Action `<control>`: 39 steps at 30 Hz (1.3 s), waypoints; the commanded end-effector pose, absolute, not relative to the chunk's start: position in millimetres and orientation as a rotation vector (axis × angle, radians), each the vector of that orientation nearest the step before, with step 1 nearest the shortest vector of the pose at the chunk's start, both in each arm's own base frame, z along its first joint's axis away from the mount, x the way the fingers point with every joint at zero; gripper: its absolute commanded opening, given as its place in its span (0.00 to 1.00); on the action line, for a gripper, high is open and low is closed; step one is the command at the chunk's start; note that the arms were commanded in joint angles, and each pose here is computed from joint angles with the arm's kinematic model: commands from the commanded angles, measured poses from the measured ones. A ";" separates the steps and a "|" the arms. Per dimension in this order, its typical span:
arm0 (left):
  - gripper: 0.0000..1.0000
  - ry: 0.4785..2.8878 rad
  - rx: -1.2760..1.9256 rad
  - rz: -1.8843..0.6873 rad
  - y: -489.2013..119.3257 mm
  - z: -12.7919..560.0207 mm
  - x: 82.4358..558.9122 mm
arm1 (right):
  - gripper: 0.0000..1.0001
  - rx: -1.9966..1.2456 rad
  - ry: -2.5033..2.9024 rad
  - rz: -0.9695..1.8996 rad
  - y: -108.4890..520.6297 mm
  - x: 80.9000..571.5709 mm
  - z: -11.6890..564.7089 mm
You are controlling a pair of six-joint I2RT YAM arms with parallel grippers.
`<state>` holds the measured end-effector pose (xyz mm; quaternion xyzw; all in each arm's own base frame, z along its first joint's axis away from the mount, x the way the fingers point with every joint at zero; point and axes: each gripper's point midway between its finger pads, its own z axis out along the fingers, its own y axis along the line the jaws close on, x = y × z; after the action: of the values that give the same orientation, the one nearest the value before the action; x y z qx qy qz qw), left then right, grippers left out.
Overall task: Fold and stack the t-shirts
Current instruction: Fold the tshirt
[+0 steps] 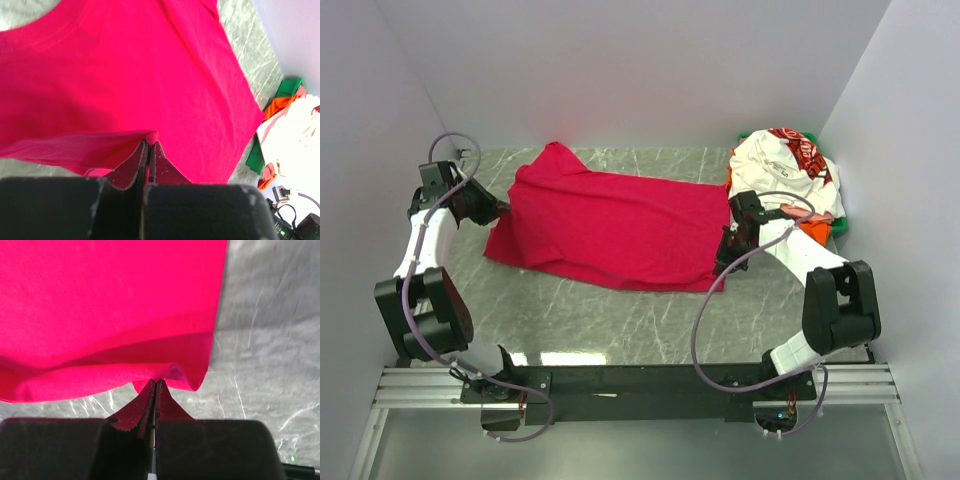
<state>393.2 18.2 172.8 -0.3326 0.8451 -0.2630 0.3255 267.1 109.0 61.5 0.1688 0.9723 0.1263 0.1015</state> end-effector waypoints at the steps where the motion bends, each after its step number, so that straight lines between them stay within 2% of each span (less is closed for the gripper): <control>1: 0.01 2.142 -0.819 -0.710 21.5 199.7 418.7 | 0.00 0.482 2.820 0.391 107.1 290.9 75.0; 22: 0.01 2.167 -0.808 -0.768 28.3 181.7 478.2 | 0.00 0.590 2.816 0.352 87.8 325.3 64.6; 39: 0.01 2.188 -0.846 -0.718 36.2 170.3 482.6 | 0.00 0.639 2.792 0.323 83.6 334.5 62.1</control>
<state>473.5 32.7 151.6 -0.3334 0.8455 -0.2787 0.3102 316.9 90.1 46.8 0.2077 0.9673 0.1123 0.0927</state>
